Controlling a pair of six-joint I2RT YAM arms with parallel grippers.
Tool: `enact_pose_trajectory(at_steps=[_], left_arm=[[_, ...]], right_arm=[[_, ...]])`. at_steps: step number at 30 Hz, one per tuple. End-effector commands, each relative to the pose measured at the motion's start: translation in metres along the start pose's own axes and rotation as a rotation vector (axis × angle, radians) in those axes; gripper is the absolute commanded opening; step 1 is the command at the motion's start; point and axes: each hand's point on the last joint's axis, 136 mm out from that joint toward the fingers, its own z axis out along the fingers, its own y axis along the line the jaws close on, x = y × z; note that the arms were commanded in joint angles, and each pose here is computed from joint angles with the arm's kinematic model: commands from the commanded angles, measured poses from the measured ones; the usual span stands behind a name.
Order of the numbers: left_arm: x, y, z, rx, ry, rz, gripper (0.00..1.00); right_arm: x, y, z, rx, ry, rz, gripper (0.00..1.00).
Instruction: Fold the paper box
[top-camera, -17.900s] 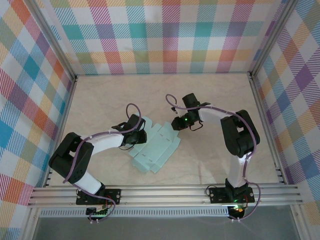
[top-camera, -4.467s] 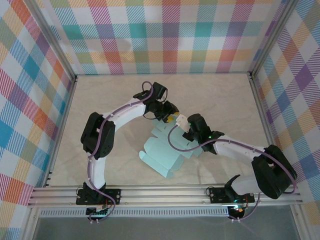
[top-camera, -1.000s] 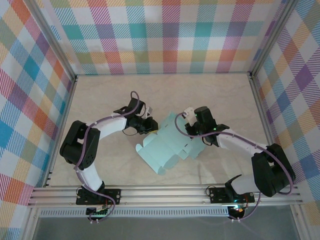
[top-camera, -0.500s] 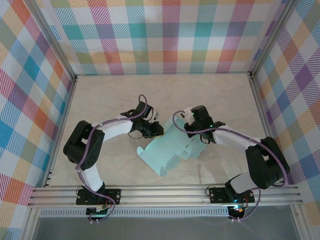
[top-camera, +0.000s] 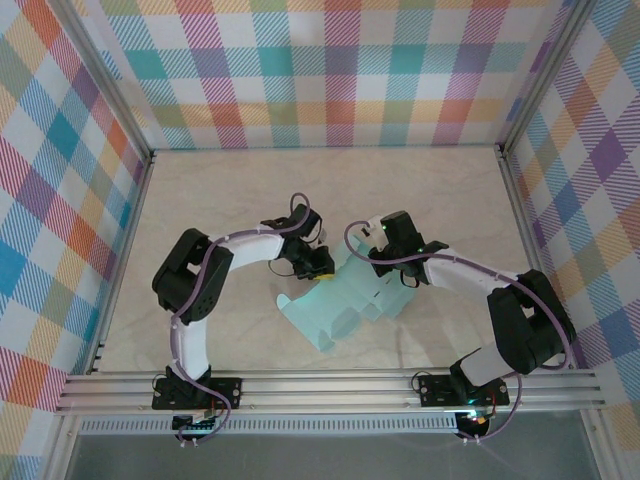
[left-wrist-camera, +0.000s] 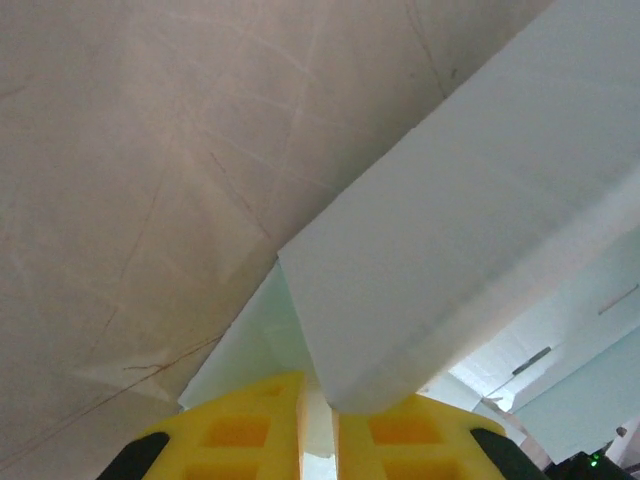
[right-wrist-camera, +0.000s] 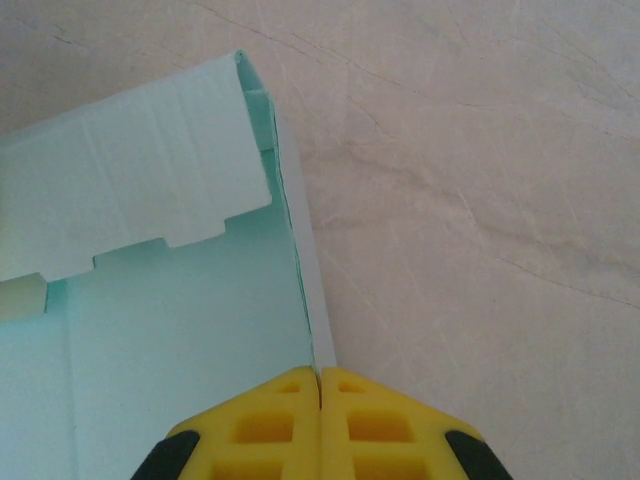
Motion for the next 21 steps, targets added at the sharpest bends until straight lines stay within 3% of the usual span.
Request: enact_pose_trajectory(at_steps=[1, 5, 10, 15, 21], left_arm=[[0.016, 0.02, 0.018, -0.111, 0.049, -0.038, 0.16], [0.019, 0.02, 0.01, -0.134, 0.062, -0.038, 0.17], [0.01, -0.007, -0.026, -0.089, -0.009, 0.014, 0.21], [-0.006, -0.03, -0.075, -0.044, -0.145, 0.063, 0.35], [-0.024, -0.014, -0.123, -0.116, -0.345, 0.068, 0.52]], right_arm=[[-0.028, 0.002, -0.006, -0.018, -0.075, 0.029, 0.0], [-0.025, 0.0, -0.007, -0.002, -0.067, 0.029, 0.0], [-0.026, -0.007, -0.009, 0.03, -0.068, 0.068, 0.0], [-0.022, -0.011, -0.009, 0.056, -0.054, 0.066, 0.0], [-0.016, -0.018, -0.008, 0.095, -0.041, 0.065, 0.0]])
